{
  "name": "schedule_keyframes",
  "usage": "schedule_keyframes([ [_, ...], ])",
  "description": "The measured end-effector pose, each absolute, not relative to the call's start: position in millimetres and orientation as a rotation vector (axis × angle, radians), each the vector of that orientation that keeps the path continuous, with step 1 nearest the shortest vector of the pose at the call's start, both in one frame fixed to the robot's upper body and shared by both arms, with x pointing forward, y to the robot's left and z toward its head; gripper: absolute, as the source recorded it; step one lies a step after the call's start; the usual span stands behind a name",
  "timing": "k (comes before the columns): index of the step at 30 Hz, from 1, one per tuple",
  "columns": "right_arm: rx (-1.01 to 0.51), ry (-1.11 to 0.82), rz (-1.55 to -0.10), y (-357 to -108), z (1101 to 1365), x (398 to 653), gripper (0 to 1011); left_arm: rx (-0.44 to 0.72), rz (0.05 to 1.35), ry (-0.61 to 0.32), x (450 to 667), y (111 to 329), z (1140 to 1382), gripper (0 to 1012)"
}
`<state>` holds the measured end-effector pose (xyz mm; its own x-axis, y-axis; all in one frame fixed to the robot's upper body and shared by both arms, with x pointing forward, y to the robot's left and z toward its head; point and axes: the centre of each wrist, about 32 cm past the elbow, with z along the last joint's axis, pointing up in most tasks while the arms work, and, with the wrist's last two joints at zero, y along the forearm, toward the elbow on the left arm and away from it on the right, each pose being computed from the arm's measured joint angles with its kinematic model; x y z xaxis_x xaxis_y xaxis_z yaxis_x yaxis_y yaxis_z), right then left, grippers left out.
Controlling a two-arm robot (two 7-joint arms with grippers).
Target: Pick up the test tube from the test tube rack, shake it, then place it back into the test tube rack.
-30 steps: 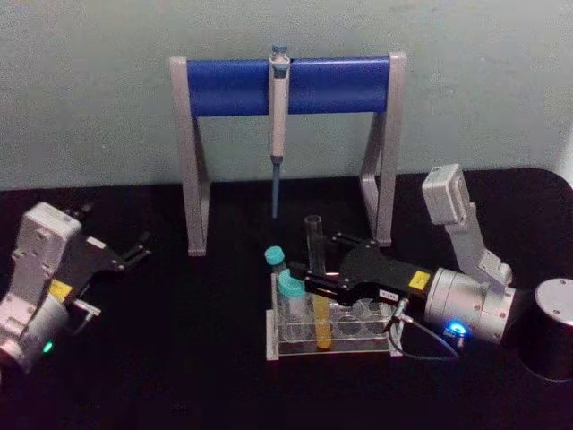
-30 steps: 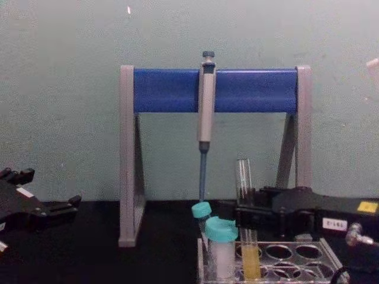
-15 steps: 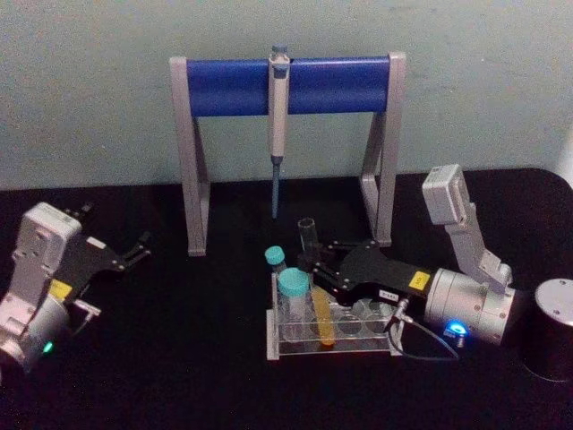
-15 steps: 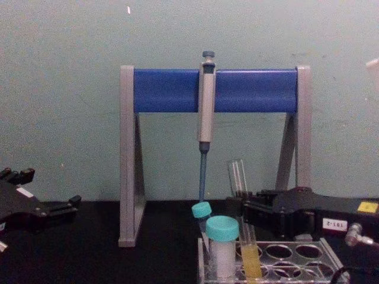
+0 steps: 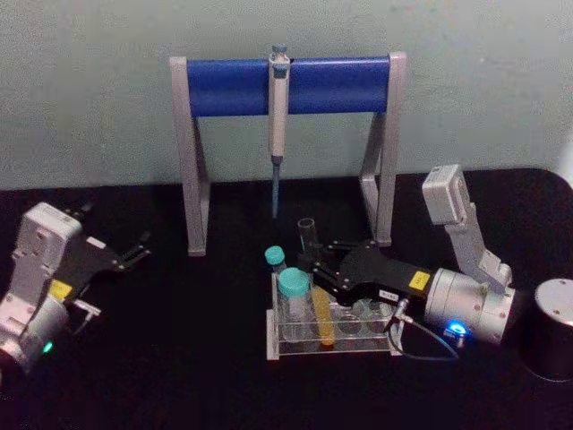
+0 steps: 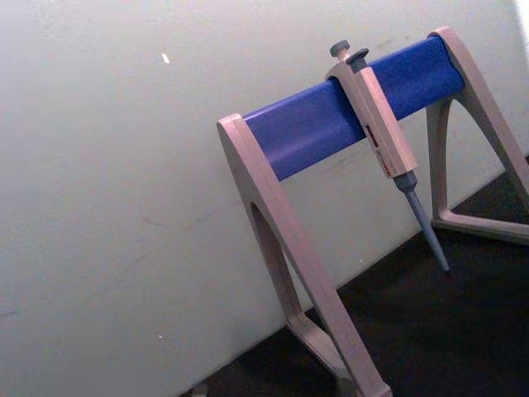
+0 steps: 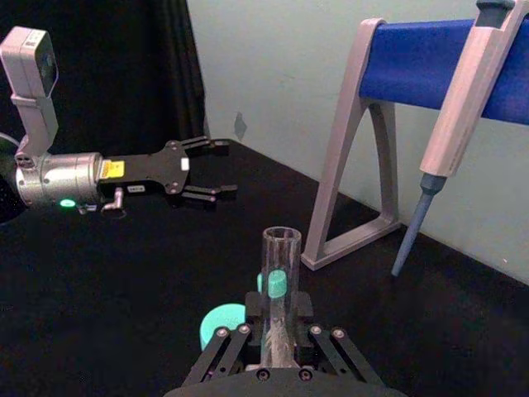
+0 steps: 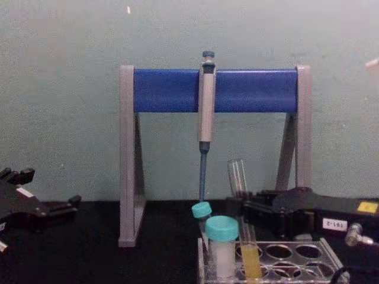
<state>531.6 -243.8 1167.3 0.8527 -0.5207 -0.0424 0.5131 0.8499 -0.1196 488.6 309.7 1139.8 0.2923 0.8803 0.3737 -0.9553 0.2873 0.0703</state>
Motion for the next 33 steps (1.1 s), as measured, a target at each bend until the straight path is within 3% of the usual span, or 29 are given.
schedule_keyframes([
  [24,0.037,0.005,-0.545,-256,1154,514,229,0.304,1.248,-0.285,489,310,1140,1001],
  [33,0.077,-0.026,-0.540,-256,1161,512,229,0.304,1.248,-0.285,489,310,1140,1001],
])
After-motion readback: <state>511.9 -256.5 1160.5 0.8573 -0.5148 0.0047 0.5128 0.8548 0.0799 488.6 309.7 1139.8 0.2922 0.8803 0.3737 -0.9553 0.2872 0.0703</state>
